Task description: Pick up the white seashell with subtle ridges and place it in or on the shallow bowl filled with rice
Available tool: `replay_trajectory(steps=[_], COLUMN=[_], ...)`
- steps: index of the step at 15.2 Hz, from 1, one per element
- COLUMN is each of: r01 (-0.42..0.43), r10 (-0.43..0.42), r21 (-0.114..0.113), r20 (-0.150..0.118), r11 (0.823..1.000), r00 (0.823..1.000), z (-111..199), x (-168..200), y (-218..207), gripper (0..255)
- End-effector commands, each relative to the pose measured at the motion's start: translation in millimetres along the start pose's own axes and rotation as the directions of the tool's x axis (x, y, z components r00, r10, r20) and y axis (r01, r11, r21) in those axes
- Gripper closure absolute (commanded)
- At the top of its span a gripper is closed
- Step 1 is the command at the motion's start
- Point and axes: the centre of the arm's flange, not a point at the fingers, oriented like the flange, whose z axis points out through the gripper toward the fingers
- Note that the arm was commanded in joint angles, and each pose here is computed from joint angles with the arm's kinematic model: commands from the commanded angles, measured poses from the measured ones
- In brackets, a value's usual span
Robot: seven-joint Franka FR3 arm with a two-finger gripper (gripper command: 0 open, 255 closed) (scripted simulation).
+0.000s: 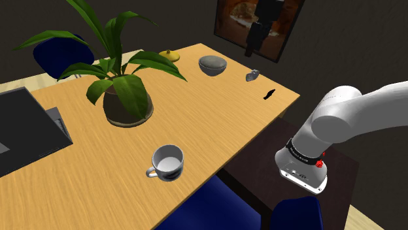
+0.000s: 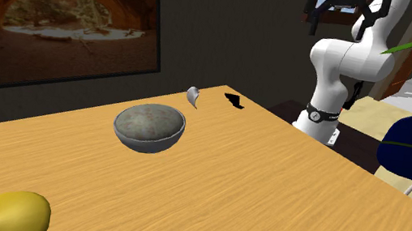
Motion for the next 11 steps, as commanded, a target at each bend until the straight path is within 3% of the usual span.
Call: replay_trajectory(steps=[1, 11], r01=[0.000, 0.177], r10=[0.000, -0.175], r21=[0.000, -0.050], r20=[0.000, 0.043], r11=[1.000, 0.983], r00=[1.000, 0.984], z=[0, 69], x=[0, 0], y=[0, 104], gripper=[0, 0])
